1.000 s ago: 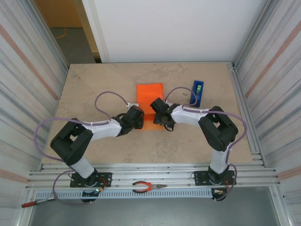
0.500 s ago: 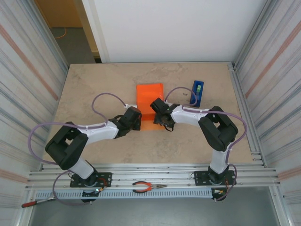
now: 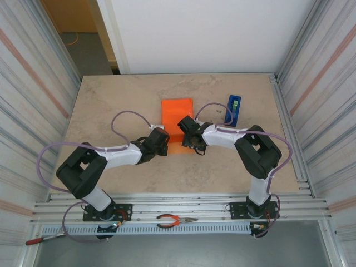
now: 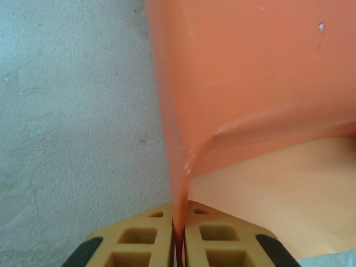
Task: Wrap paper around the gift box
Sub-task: Fold the wrapping paper for the gift box.
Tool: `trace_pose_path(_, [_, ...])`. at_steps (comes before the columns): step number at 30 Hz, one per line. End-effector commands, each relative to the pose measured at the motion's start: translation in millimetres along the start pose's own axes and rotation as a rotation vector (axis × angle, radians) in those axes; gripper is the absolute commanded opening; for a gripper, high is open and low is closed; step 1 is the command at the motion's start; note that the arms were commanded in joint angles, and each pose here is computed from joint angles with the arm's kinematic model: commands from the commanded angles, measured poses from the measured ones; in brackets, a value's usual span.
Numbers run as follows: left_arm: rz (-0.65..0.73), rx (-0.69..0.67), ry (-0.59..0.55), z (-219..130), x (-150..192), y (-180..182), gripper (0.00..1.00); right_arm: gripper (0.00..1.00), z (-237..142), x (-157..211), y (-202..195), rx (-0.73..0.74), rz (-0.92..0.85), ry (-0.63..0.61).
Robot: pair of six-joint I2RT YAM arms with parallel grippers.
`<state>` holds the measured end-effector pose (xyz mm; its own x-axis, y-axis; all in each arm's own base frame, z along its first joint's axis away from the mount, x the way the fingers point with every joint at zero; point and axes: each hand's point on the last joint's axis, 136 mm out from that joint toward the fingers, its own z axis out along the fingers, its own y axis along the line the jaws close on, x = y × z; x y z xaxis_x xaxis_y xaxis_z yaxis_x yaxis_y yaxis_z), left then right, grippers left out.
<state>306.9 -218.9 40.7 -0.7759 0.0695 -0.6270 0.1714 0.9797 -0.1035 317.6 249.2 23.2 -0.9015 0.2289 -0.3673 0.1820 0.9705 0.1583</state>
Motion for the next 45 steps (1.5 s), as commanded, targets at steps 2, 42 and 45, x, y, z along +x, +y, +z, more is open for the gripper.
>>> trace_pose_path(2, [0.024,-0.007,0.012,2,3,-3,0.22,0.62,7,4,-6,0.019,0.019,0.008])
trace_pose_path(42, [0.047,0.009,0.015,2,5,-14,0.00,0.61,7,6,-5,0.019,0.020,0.007])
trace_pose_path(45, [0.048,-0.002,0.001,-2,1,-11,0.20,0.61,6,6,-6,0.020,0.020,0.006])
